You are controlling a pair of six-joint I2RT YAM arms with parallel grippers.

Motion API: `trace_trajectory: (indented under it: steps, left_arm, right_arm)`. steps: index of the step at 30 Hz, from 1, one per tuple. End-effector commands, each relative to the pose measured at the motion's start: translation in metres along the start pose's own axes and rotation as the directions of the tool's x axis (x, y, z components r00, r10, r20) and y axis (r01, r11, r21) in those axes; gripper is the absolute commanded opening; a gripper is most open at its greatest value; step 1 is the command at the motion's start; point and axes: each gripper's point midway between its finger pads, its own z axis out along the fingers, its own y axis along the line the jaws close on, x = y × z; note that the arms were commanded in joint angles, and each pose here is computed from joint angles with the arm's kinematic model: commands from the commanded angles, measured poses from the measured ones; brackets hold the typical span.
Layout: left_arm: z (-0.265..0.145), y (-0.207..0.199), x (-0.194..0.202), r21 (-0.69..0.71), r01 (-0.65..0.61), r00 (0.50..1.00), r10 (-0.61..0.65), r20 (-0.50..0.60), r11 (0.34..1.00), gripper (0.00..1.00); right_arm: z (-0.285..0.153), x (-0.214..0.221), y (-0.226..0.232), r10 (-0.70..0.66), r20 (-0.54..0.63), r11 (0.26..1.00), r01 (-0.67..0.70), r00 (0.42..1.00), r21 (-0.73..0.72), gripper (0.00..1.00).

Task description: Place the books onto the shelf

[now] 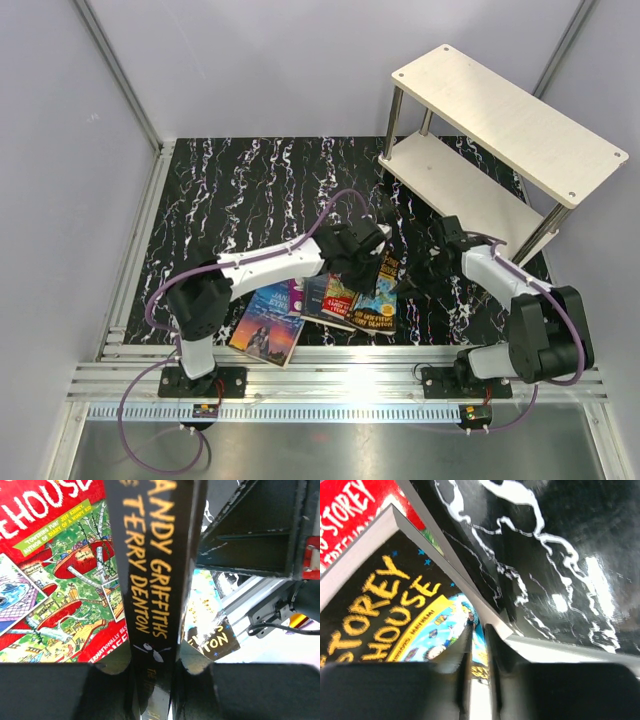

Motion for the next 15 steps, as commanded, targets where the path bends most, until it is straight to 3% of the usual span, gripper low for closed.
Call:
trace_trajectory:
  steps: [1,3,4,9,12,13,15]
  left_arm:
    - [-0.055,-0.025,-0.066,0.072,-0.054,0.974,0.037,0.225,0.996,0.0]
    - [-0.067,-0.019,-0.093,0.085,-0.059,0.96,0.033,0.278,0.995,0.0]
    - [-0.071,-0.016,-0.104,0.089,-0.06,0.953,0.03,0.302,0.994,0.0]
    - [-0.095,-0.002,-0.177,0.102,-0.06,0.893,0.008,0.451,0.993,0.0]
    - [-0.11,-0.008,-0.22,0.121,-0.126,0.807,0.031,0.589,0.985,0.0]
    - [-0.118,-0.015,-0.238,0.129,-0.164,0.746,0.037,0.665,0.978,0.0]
    - [-0.125,-0.015,-0.259,0.122,-0.191,0.682,0.043,0.73,0.974,0.0]
  right_arm:
    - [-0.027,-0.009,0.002,-0.068,0.09,0.996,0.064,0.994,0.056,0.32]
    - [-0.066,-0.011,0.025,-0.142,0.162,0.99,0.138,0.976,0.033,0.69]
    - [-0.081,-0.015,0.031,-0.162,0.211,0.987,0.156,0.964,0.043,0.99]
    - [-0.17,-0.008,0.062,-0.23,0.367,0.973,0.226,0.901,0.052,1.0]
    - [-0.195,0.003,0.059,-0.232,0.411,0.972,0.229,0.882,0.057,1.0]
    - [-0.198,0.006,0.057,-0.228,0.419,0.973,0.225,0.879,0.057,1.0]
    - [-0.203,0.017,0.046,-0.209,0.42,0.977,0.205,0.883,0.055,0.99]
